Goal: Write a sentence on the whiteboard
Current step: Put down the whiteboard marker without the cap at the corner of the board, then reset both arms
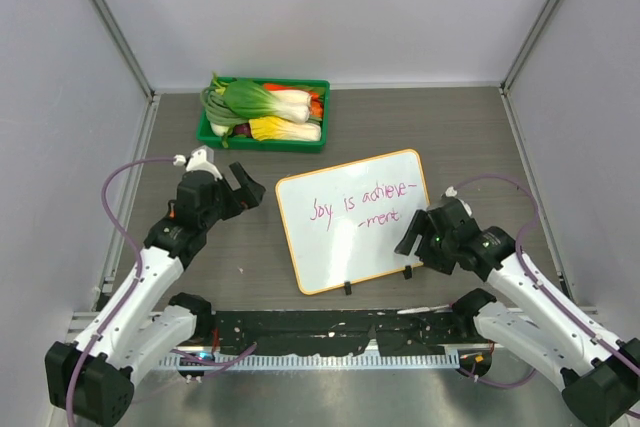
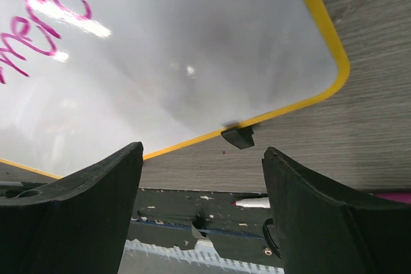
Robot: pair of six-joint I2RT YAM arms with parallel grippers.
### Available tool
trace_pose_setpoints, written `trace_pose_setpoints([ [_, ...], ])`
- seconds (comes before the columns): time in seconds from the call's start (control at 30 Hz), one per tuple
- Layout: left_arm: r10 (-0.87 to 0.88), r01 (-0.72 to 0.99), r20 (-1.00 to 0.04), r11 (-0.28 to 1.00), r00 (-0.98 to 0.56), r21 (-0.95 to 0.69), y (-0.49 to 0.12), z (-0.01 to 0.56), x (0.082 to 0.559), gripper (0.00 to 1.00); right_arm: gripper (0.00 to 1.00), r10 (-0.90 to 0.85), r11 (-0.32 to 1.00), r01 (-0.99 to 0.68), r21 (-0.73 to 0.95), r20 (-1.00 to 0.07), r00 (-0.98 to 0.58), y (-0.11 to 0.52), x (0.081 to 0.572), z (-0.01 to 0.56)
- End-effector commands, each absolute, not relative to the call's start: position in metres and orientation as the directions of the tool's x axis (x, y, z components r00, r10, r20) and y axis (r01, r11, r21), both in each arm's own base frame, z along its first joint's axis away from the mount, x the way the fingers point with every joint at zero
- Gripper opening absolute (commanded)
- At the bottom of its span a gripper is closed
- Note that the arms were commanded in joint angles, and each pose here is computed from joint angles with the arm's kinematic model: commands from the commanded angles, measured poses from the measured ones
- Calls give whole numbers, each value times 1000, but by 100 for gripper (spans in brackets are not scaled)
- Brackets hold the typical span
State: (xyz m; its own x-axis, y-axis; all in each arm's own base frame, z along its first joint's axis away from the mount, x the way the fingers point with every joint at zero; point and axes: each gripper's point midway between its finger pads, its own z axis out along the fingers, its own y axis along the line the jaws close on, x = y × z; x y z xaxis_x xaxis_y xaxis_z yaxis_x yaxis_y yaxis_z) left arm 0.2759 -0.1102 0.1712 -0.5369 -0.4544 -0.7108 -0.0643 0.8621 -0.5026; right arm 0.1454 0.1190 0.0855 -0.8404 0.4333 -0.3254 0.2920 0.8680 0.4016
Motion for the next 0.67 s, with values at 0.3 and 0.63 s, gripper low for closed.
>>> trace_pose_setpoints([
  [0.3,-417,-54,-775,893,-474,-447,-104,198,300,100,82,293,935,49,352,-688,-664,129,246,200],
  [0.63,-332,-97,-871,943,-363,-319,-79,236,324,100,89,140,951,-213,223,-927,-348,146,308,314],
])
